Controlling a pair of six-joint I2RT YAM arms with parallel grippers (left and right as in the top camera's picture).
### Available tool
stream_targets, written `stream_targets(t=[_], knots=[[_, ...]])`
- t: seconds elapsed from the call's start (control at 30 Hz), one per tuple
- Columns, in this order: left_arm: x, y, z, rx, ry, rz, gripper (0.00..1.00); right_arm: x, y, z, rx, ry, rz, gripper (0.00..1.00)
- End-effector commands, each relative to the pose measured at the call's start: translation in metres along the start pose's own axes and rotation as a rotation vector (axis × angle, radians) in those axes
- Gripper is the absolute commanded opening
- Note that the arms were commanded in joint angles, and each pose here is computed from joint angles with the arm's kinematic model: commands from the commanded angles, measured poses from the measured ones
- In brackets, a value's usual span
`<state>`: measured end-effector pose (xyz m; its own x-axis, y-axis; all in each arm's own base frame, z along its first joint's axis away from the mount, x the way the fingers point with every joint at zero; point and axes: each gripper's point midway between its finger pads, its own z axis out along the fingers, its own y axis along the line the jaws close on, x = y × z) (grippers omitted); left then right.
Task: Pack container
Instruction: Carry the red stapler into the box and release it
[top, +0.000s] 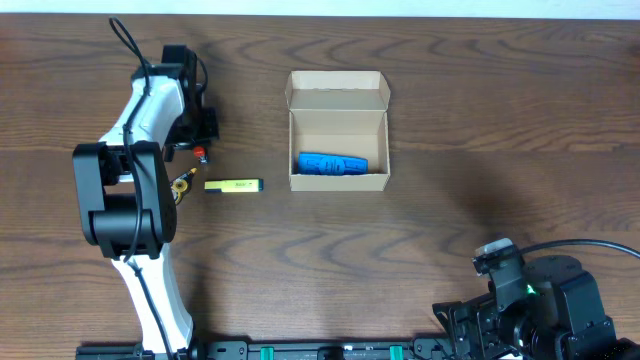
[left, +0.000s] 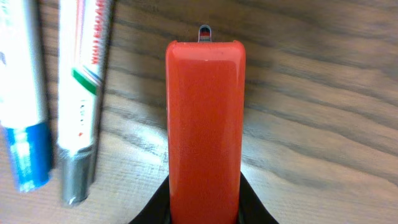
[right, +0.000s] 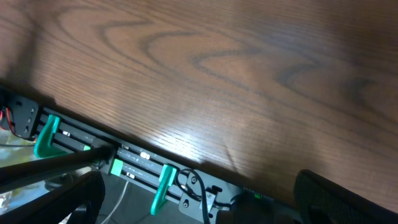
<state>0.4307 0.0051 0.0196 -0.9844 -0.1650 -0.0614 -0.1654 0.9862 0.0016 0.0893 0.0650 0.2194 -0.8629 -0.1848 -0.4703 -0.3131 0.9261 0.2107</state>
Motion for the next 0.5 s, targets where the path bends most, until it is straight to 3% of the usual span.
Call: stream_targets(t=[0.0, 0.2, 0.33, 0.47], knots=[[-0.031, -0.013, -0.056, 0.005, -0.137, 0.055, 0.06, 0.001, 0.001, 0.000, -0.007, 0.003, 0.004, 0.99], [-0.042, -0.068, -0.141, 0.036, -0.322, 0.305, 0.06, 0.001, 0.001, 0.000, -0.007, 0.003, 0.004, 0.99], [-0.019, -0.132, -0.176, 0.082, -0.407, 0.687, 0.06, 0.001, 0.001, 0.000, -0.007, 0.003, 0.004, 0.99], [0.020, -0.186, -0.180, 0.066, -0.404, 1.091, 0.06, 0.001, 0.001, 0.000, -0.007, 0.003, 0.004, 0.99]])
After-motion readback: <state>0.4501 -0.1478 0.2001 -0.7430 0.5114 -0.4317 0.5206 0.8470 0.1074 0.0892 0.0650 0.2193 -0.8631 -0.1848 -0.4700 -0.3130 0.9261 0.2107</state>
